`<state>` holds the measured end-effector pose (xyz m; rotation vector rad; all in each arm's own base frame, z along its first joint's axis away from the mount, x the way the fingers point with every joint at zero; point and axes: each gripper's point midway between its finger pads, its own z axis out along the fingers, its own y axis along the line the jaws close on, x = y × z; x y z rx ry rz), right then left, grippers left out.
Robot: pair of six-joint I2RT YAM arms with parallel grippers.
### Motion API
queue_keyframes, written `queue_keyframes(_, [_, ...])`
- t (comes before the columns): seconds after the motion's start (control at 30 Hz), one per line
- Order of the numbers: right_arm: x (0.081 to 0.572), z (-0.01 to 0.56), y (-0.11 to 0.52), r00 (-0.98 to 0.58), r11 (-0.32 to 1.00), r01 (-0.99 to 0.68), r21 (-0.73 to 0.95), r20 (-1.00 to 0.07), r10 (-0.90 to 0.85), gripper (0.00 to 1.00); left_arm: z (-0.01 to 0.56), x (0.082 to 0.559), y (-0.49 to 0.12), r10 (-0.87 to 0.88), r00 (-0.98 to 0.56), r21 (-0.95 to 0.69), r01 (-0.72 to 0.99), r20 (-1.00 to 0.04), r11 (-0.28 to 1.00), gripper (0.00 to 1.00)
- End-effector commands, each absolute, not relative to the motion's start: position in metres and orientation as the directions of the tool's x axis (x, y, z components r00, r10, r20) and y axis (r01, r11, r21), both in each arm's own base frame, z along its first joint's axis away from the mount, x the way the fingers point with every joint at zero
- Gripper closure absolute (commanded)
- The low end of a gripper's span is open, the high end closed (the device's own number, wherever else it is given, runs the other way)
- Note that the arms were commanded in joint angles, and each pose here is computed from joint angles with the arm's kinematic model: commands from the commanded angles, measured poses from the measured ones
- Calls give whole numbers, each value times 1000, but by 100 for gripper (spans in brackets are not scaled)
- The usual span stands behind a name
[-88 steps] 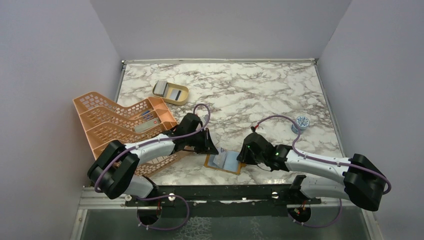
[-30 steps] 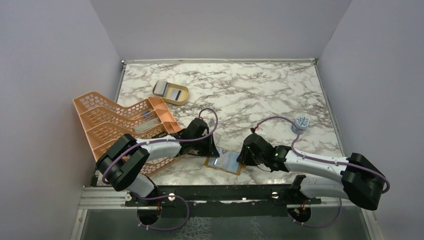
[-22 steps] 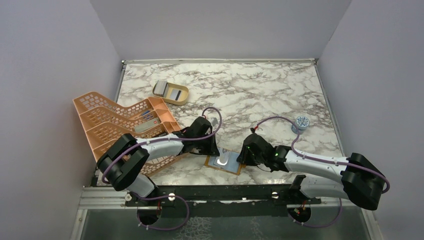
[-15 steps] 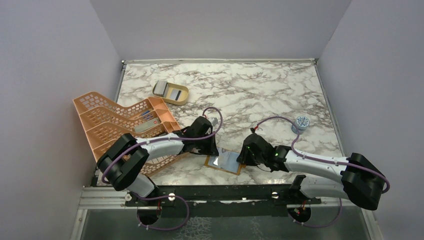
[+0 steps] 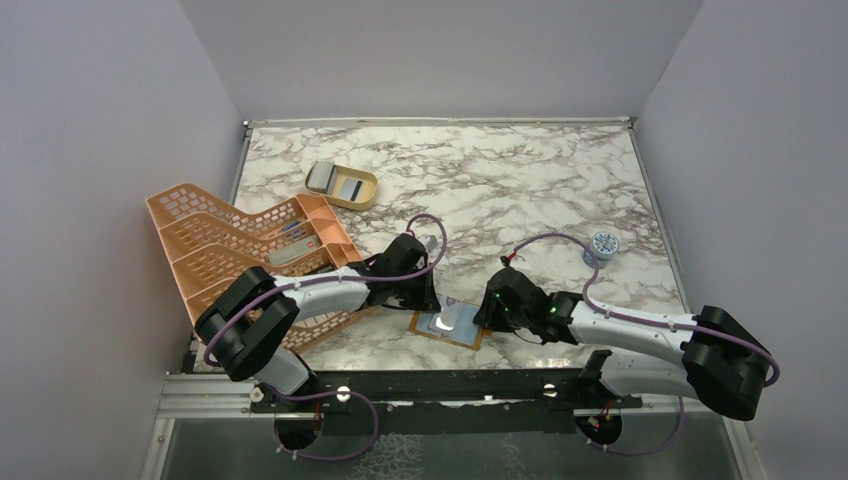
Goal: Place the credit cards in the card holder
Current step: Insert the credit card into the card holder.
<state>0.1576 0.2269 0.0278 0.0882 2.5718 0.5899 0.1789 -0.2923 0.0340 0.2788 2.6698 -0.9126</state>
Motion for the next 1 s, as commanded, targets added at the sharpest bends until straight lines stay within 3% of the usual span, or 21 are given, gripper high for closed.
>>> queue_keyframes(0.0, [152,25,233,-887,891,-56,450,-432,162,71,28,170,-295,73,-947,-583,252,-313,772,100])
queue_keyframes(0.97, [153,28,236,-884,884,-59,464,-436,169,72,23,156,-302,96,-957,-609,248,-272,753,100])
